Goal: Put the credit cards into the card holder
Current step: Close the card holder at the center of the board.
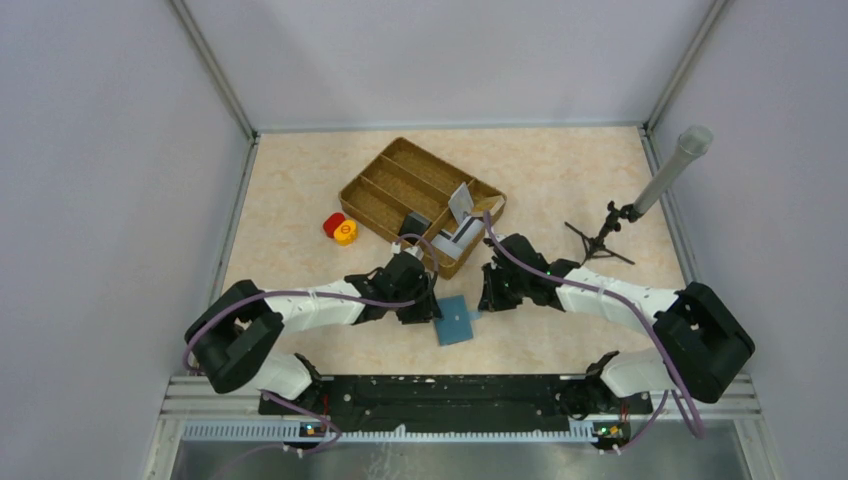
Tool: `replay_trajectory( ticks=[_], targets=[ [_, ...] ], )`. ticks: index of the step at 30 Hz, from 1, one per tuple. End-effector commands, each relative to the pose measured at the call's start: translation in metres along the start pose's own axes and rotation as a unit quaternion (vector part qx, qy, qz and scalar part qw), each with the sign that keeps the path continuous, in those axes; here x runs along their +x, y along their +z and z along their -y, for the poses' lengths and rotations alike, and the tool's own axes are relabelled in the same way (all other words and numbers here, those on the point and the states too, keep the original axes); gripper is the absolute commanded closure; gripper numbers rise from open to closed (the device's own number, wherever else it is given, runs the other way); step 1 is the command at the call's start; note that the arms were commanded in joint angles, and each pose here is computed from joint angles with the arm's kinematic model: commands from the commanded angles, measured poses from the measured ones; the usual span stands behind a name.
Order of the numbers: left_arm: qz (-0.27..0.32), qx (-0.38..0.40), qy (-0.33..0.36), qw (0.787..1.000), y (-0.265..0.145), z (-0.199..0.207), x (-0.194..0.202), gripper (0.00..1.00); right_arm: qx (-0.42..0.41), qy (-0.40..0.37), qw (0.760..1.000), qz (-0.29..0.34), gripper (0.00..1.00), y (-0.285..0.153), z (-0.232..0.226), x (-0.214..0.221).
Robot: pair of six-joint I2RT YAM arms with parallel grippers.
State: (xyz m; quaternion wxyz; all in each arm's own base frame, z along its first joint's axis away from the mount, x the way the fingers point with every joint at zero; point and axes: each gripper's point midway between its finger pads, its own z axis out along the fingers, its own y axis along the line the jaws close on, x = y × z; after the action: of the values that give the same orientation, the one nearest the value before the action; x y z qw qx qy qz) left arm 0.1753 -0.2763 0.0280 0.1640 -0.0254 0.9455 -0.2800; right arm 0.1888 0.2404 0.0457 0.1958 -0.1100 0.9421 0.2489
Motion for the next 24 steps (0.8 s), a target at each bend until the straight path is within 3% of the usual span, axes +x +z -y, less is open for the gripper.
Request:
replay_trajectory(
  ticks=[1,4,9,24],
  targets=[
    [-0.013,-0.065,0.016,0.998,0.006,-0.026,0.010,0.59,0.018,-0.007,1.000,0.006,1.00,0.003,0.008,-0.001],
    [-0.017,-0.075,0.022,0.997,0.008,-0.027,0.012,0.63,0.012,-0.006,1.000,0.010,1.00,0.001,0.006,-0.002],
    [-0.023,-0.086,0.029,0.996,0.011,-0.028,0.016,0.71,-0.067,0.007,0.997,0.023,1.00,0.000,-0.021,-0.004],
    [-0.024,-0.082,0.032,0.996,0.012,-0.024,0.018,0.76,-0.122,-0.009,0.992,0.040,1.00,-0.003,-0.050,-0.006]
  ],
)
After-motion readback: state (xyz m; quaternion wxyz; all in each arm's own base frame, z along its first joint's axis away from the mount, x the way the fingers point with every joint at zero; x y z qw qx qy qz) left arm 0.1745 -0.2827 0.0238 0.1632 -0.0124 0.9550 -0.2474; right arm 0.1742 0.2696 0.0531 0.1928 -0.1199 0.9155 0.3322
